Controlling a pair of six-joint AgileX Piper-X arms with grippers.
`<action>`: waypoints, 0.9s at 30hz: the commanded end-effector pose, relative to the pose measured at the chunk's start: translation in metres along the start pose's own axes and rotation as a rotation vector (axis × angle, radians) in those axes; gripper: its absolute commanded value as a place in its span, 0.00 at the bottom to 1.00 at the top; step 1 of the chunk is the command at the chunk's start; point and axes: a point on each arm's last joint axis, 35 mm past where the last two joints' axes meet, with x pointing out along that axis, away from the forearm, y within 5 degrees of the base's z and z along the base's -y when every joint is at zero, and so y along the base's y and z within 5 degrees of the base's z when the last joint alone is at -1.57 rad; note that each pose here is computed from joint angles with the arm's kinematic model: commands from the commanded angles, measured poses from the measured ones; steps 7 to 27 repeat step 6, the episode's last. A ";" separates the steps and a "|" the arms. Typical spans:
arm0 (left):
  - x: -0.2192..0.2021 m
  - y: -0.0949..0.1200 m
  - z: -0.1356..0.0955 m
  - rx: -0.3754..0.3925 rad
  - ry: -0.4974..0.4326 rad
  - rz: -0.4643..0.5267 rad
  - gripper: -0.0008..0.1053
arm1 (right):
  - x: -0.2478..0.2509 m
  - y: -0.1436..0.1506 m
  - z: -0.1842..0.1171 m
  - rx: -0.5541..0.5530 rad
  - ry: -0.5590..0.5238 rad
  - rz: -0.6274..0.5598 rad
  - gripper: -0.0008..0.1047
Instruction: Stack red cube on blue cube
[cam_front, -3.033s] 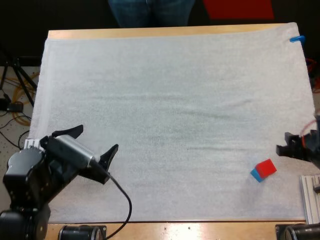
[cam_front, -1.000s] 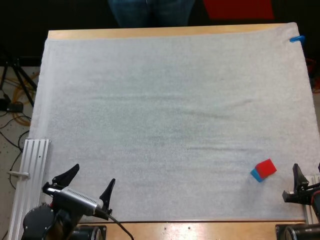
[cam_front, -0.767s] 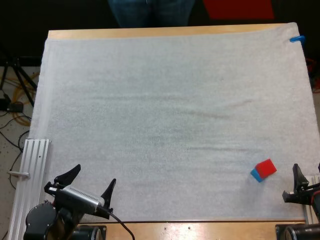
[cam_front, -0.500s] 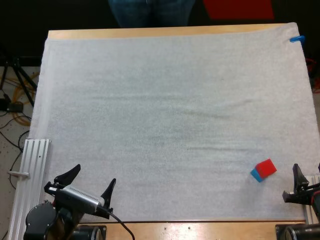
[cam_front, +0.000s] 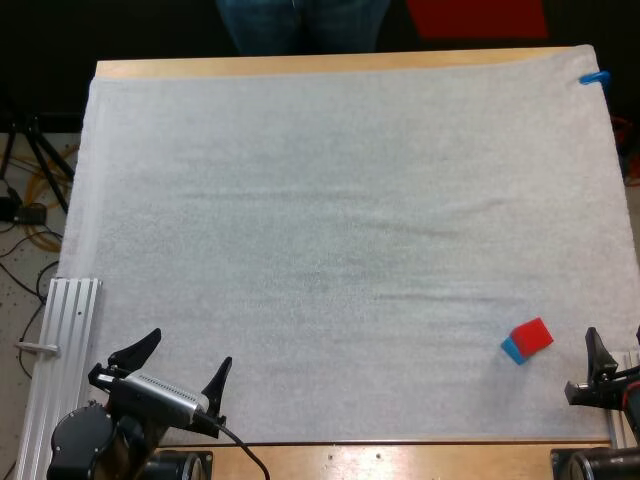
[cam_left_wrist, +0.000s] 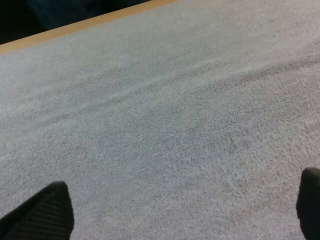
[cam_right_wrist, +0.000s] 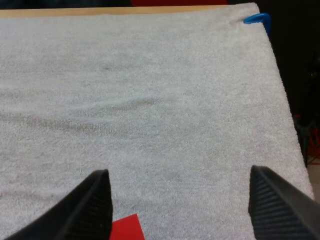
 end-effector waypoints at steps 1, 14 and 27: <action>0.001 0.001 0.003 -0.009 -0.007 0.006 0.83 | 0.001 0.000 0.002 -0.007 0.003 0.007 0.56; 0.001 0.001 0.003 -0.009 -0.007 0.006 0.83 | 0.001 0.000 0.002 -0.007 0.003 0.007 0.56; 0.001 0.001 0.003 -0.009 -0.007 0.006 0.83 | 0.001 0.000 0.002 -0.007 0.003 0.007 0.56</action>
